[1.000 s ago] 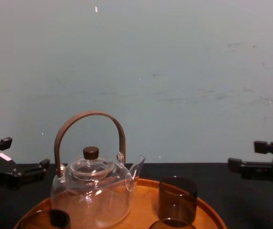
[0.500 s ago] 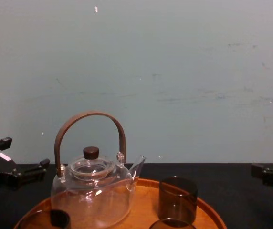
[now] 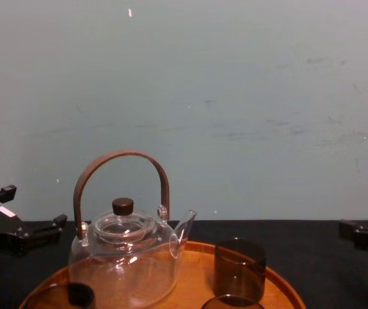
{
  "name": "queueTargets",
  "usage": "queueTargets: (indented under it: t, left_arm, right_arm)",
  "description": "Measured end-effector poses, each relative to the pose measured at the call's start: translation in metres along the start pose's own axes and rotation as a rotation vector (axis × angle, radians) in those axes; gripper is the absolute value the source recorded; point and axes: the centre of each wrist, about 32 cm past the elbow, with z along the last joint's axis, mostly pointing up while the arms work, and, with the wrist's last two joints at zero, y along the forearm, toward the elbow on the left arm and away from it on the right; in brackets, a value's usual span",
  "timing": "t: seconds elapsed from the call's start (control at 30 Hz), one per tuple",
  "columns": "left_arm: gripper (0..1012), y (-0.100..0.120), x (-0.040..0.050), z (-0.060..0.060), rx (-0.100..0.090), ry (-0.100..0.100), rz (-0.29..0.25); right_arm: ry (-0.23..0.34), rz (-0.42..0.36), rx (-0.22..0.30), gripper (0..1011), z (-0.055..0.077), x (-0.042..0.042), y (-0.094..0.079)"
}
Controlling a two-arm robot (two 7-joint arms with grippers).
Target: Pick up the glass from the table and place it on the tray.
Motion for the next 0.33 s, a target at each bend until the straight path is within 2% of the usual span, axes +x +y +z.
queueTargets:
  t: [0.33]
  left_arm:
    - [1001, 0.0, 0.0, 0.0, 0.0, 0.0, 0.0]
  right_arm:
    - [-0.001, 0.002, 0.0, 1002, 0.0002, 0.0001, 0.0001]
